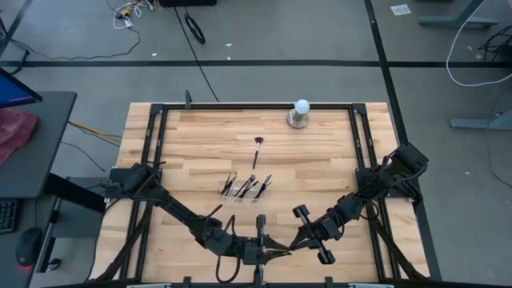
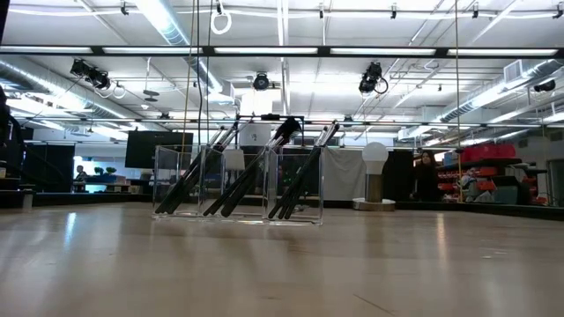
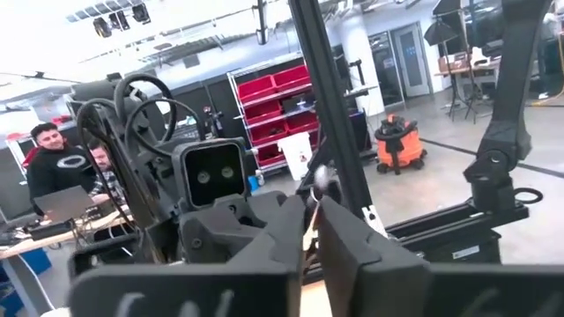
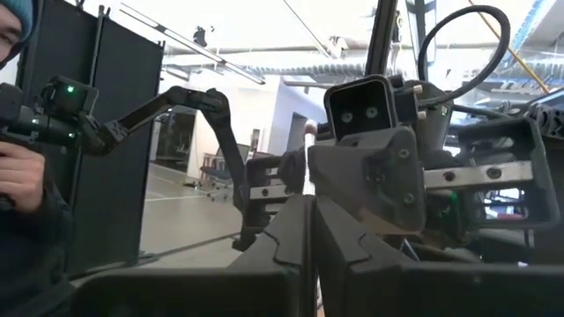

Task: Put items in baskets/containers
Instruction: Put the eyeshadow brush into the transparent organizer

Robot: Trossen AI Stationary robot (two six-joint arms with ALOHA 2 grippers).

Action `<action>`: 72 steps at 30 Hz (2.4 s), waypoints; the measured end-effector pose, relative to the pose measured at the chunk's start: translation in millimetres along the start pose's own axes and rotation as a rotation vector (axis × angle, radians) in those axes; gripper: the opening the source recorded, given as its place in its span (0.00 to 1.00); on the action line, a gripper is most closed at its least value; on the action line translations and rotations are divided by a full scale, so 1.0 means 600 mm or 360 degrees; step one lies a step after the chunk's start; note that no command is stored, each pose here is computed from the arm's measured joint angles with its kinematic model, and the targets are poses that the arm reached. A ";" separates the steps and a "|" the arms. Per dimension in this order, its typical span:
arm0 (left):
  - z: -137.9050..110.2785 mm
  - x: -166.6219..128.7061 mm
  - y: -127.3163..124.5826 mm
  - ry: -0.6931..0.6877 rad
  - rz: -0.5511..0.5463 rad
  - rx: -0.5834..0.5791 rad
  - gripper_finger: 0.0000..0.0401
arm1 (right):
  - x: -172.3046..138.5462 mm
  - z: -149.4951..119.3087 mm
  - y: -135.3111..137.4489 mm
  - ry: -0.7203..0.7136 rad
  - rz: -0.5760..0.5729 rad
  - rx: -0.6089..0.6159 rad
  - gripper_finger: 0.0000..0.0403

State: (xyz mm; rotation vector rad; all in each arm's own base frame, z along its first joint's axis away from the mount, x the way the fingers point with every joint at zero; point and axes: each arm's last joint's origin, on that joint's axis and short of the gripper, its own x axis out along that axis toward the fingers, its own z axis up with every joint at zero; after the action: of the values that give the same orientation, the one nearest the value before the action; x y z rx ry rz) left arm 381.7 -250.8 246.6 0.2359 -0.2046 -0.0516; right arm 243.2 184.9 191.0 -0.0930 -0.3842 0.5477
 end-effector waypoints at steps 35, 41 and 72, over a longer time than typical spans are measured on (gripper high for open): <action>0.069 -0.122 0.129 0.1102 0.0763 -0.0222 0.04 | -0.078 -0.021 -0.004 0.0479 -0.0558 0.0246 0.35; 0.046 -0.121 0.151 0.1150 0.0938 -0.0108 0.04 | -0.078 -0.021 -0.004 0.0484 -0.0558 0.0243 0.32; -0.099 -0.144 0.200 0.1207 0.1068 -0.0743 0.08 | -0.078 -0.022 -0.004 0.0489 -0.0556 0.0240 0.31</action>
State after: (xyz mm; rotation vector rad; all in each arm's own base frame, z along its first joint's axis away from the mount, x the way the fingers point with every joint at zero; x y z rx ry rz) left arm 312.9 -114.2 202.0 -0.2938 0.4896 0.6446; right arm 212.5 158.2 163.8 0.0360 -0.0546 0.2095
